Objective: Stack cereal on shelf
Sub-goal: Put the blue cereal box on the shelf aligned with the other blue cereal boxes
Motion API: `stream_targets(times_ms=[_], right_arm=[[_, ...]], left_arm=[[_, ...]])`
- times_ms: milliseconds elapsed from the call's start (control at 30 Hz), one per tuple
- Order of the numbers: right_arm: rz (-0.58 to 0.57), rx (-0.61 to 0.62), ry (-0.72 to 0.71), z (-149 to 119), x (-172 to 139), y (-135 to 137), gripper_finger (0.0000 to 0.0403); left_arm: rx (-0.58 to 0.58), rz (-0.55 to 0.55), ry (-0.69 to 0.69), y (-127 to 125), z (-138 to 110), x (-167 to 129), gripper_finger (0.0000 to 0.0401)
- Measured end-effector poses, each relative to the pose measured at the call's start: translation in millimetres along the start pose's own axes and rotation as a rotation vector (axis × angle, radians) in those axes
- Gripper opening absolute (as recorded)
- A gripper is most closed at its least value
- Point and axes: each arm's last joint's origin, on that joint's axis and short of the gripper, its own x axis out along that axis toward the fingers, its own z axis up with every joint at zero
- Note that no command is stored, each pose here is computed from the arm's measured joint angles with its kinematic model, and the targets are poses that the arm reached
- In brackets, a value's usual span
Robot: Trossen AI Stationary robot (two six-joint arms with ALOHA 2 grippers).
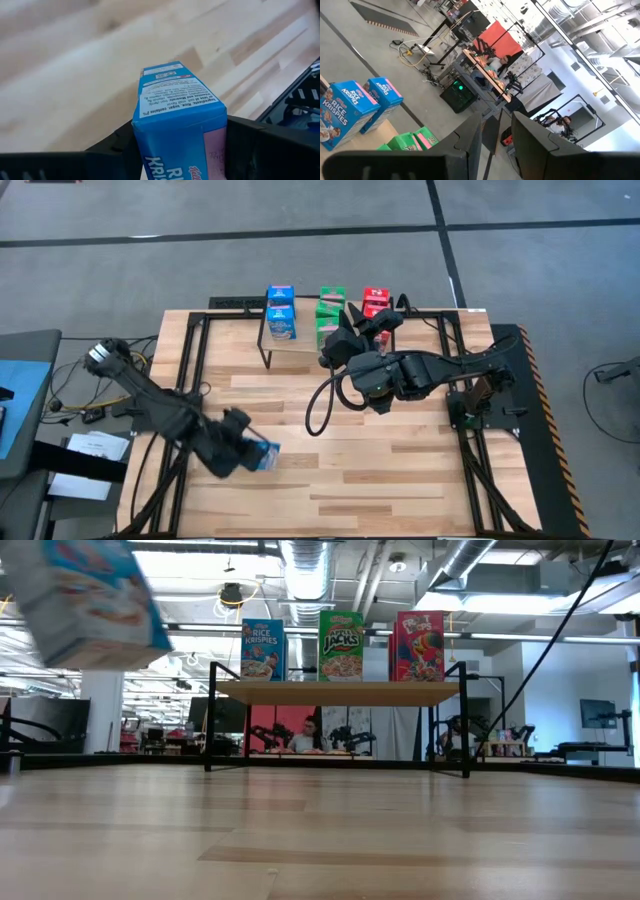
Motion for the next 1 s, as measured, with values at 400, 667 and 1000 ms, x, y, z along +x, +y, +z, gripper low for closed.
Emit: stream_targets(times_ms=[400,667,1000], right_arm=[[-0.001,0.000,0.001,0,0,0,0.0132],[-0.001,0.002,0.001,0,1,0,0.0132],[-0.001,0.130,0.001,0,0,0,0.0132]], left_arm=[[0.271,-0.077,-0.170,22,79,-42,0.0179],[0.453,-0.081,-0.292,45,116,-70,0.0179],[0.719,0.027,-0.415,62,146,-81,0.0179]])
